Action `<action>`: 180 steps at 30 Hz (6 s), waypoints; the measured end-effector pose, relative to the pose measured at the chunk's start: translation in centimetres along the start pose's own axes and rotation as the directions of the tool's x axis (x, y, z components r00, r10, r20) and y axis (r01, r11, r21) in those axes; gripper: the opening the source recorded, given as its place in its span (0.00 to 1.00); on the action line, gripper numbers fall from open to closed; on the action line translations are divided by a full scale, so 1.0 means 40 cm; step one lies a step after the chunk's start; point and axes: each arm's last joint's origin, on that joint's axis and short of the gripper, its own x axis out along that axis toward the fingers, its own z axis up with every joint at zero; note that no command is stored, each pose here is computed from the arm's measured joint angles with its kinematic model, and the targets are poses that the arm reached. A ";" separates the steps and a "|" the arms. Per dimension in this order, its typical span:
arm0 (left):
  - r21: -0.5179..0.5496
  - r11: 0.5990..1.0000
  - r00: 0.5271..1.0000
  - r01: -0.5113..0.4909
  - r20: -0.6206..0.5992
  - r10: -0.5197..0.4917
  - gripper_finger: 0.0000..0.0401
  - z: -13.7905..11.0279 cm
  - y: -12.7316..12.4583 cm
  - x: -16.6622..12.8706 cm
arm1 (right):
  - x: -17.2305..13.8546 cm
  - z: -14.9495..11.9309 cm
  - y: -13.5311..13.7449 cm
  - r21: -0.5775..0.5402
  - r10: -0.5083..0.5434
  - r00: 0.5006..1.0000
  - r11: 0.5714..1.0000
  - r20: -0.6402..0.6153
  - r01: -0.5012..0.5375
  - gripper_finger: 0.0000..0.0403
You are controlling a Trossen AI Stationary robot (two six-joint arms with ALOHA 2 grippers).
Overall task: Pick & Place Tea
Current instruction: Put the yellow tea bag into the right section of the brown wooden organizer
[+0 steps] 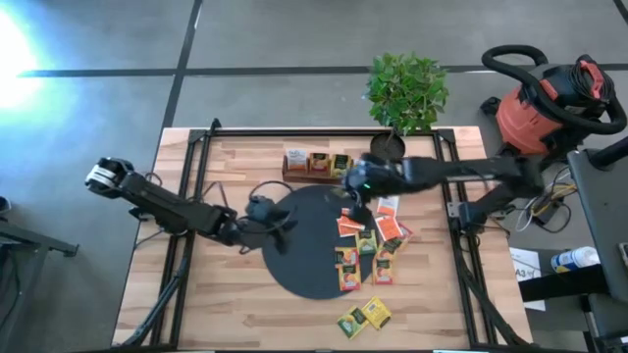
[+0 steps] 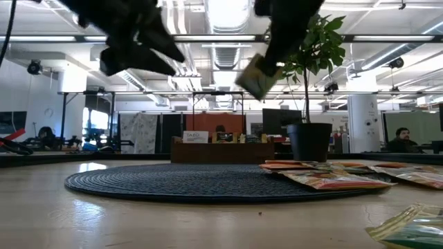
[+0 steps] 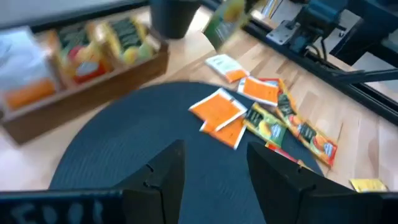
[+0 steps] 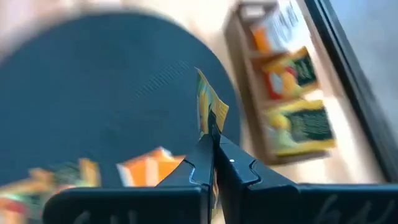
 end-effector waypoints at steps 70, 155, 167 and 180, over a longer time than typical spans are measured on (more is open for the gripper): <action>-0.227 0.971 0.993 -0.069 0.081 0.090 0.42 -0.072 0.229 -0.075 | 0.375 0.076 -0.303 -0.161 -0.052 0.815 0.986 -0.578 -0.052 0.21; -0.151 0.833 0.709 0.532 -0.458 -0.536 0.00 -0.305 -0.422 0.195 | -0.038 -0.357 0.501 0.663 0.603 0.791 0.635 -0.104 -0.397 0.29; -0.132 0.817 0.650 0.561 -0.541 -0.533 0.00 -0.379 -0.470 0.288 | -0.026 -0.373 0.505 0.716 0.589 0.799 0.611 -0.124 -0.338 0.30; -0.080 0.888 0.711 0.452 -0.569 -0.413 0.00 -0.369 -0.427 0.329 | 0.063 -0.400 0.568 0.731 0.588 0.788 0.617 -0.182 -0.292 0.34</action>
